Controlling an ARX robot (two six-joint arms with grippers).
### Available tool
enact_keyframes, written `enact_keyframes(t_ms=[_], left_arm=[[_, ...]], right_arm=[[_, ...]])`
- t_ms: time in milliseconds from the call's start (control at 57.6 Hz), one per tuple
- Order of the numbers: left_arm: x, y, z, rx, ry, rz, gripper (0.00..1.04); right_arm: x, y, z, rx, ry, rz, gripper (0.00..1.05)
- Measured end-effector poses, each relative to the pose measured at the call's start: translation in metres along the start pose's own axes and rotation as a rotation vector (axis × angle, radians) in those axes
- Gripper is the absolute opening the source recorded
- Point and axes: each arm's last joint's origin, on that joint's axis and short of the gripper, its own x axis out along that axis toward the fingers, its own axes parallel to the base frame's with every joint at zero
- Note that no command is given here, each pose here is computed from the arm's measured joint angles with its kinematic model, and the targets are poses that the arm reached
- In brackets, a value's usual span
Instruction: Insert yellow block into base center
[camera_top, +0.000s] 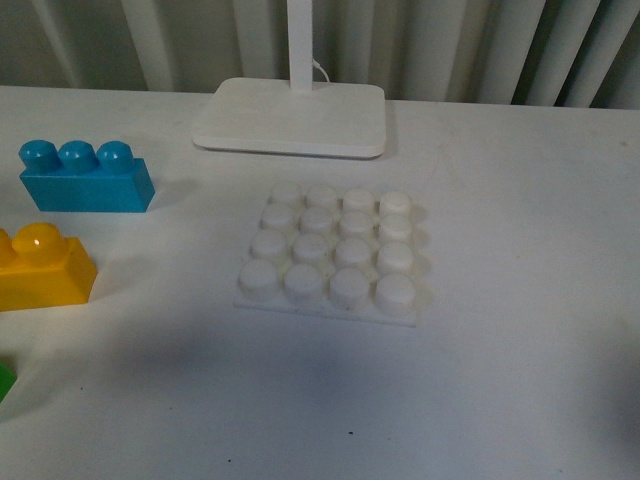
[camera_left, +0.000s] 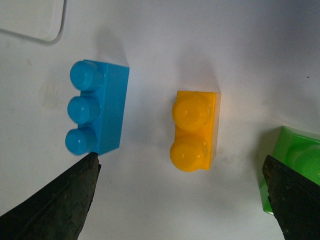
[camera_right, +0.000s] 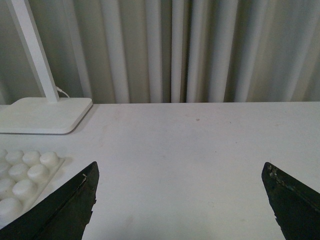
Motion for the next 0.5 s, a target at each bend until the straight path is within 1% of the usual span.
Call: enact_keyframes(t_ms=[243, 382, 503], left_arm=[[0.024, 0.014, 0.011, 0.048, 0.026, -0.080, 0.98], [0.040, 0.014, 0.015, 0.050, 0.032, -0.155, 0.98], [0.049, 0.014, 0.018, 0.040, 0.032, -0.196, 0.98]], right_arm=[[0.000, 0.000, 0.000, 0.000, 0.000, 0.000, 0.96], [0.000, 0.000, 0.000, 0.000, 0.000, 0.000, 0.96], [0.000, 0.000, 0.000, 0.000, 0.000, 0.000, 0.96]])
